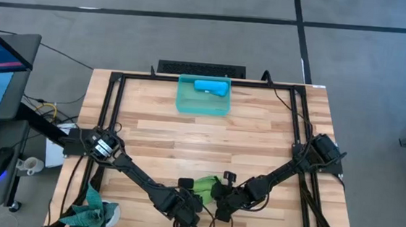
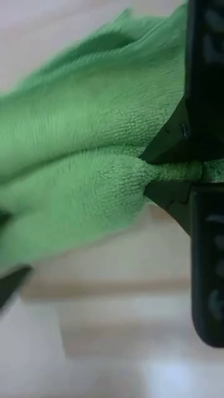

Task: Roll microfiber towels into tight, uniform cylinder then place into a basket
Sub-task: Roll the green microfiber cloth

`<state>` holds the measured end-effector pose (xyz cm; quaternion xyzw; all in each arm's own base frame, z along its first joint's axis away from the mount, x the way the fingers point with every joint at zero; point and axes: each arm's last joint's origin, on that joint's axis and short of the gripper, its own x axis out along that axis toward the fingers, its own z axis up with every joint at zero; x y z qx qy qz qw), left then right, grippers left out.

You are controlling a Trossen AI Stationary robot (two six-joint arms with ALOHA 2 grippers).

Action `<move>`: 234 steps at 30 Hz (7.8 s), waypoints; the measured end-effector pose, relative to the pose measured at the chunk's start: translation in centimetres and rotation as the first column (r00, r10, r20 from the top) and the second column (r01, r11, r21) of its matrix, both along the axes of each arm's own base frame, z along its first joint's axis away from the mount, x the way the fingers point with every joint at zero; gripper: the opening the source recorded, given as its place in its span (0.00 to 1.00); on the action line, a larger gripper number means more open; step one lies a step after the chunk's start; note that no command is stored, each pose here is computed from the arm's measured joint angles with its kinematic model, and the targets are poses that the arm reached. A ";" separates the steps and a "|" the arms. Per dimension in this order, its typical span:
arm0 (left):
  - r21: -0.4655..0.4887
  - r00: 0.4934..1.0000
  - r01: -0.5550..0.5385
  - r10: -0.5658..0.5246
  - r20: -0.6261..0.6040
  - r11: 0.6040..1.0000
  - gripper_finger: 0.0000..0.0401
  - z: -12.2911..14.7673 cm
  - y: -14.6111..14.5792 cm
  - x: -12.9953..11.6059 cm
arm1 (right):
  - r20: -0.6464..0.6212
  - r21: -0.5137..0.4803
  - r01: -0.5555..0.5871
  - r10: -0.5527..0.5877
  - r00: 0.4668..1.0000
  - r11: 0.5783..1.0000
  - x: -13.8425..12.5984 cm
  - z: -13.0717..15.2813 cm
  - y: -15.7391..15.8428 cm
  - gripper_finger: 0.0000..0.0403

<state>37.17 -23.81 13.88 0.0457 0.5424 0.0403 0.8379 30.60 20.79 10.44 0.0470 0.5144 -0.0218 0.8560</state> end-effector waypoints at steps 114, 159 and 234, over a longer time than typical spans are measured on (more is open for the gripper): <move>-0.180 0.964 0.210 -0.172 0.203 0.961 0.00 2.9 -1.1 0.7 | -0.165 0.492 0.057 0.029 0.986 0.869 1.0 1.6 -1.6 0.11; -0.224 0.979 -0.153 0.179 0.100 0.963 0.00 -1.4 1.9 -0.7 | -0.194 0.535 0.056 0.058 0.979 0.843 0.8 2.7 -2.1 0.50; -0.366 0.995 -0.013 0.048 0.088 0.930 0.17 1.2 1.5 1.4 | -0.052 0.247 0.145 -0.136 0.989 0.958 -0.1 2.3 -1.4 0.51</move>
